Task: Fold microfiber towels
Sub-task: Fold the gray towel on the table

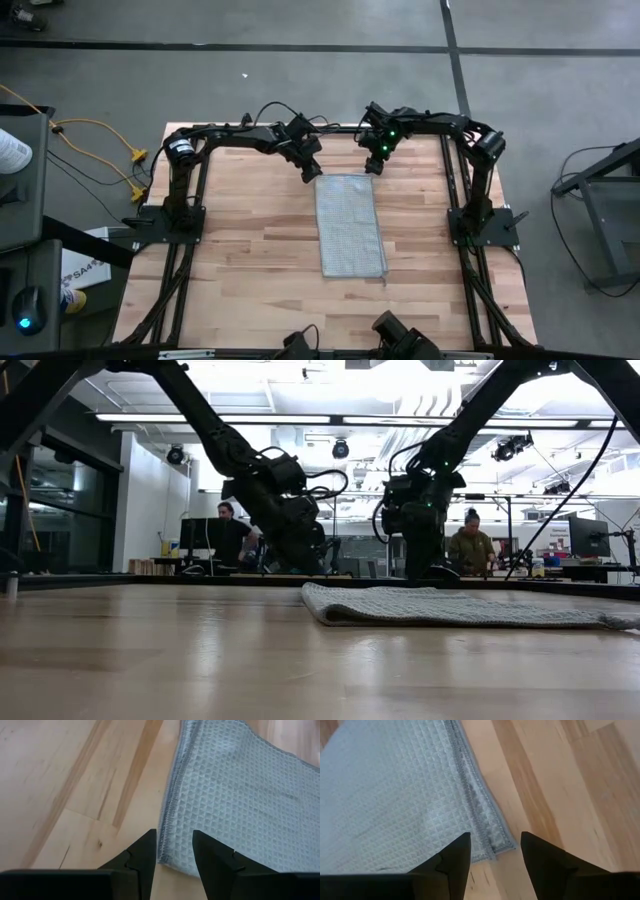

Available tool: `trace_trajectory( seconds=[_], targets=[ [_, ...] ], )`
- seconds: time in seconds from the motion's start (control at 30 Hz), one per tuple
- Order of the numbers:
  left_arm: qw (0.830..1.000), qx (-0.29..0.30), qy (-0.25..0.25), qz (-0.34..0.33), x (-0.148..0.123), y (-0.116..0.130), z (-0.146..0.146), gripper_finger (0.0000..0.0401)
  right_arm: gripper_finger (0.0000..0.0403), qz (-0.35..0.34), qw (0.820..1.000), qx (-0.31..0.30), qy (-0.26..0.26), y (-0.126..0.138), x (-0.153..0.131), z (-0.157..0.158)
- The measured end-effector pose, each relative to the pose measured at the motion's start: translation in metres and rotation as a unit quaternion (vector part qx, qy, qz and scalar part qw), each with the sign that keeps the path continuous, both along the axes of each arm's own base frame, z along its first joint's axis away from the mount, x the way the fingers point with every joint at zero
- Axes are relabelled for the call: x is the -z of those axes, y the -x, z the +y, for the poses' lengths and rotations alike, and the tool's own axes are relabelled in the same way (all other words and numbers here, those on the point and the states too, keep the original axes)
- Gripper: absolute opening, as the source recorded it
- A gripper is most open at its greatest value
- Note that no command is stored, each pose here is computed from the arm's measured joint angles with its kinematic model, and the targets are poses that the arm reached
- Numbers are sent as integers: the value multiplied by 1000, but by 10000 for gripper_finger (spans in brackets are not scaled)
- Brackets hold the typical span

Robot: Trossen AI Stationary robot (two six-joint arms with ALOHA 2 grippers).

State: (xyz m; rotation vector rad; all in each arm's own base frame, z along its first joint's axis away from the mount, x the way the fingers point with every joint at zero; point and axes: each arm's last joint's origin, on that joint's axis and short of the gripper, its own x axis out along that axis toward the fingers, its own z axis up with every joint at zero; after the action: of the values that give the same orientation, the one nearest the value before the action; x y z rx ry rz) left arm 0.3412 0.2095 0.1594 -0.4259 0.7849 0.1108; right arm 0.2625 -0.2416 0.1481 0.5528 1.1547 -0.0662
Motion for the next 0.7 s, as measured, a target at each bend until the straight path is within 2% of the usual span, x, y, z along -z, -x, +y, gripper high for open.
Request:
trace_trajectory(
  seconds=[0.13, 0.27, 0.43, 0.7],
  targets=[
    [1000, 0, 0, 0, 0, 0, 0, 130, 168, -2, 1000, -1, -6, -1, 4, -1],
    [1000, 0, 2, 1, 1, 0, 0, 130, 168, 10, 999, -3, -36, -3, 20, -1],
    [1000, 1, 4, 2, 1, 0, 0, 130, 167, 1, 998, -10, -56, -5, 20, 2],
    [1000, 2, 5, 1, 1, 0, 0, 130, 165, 27, 997, -10, -67, -1, 20, 6]
  ],
)
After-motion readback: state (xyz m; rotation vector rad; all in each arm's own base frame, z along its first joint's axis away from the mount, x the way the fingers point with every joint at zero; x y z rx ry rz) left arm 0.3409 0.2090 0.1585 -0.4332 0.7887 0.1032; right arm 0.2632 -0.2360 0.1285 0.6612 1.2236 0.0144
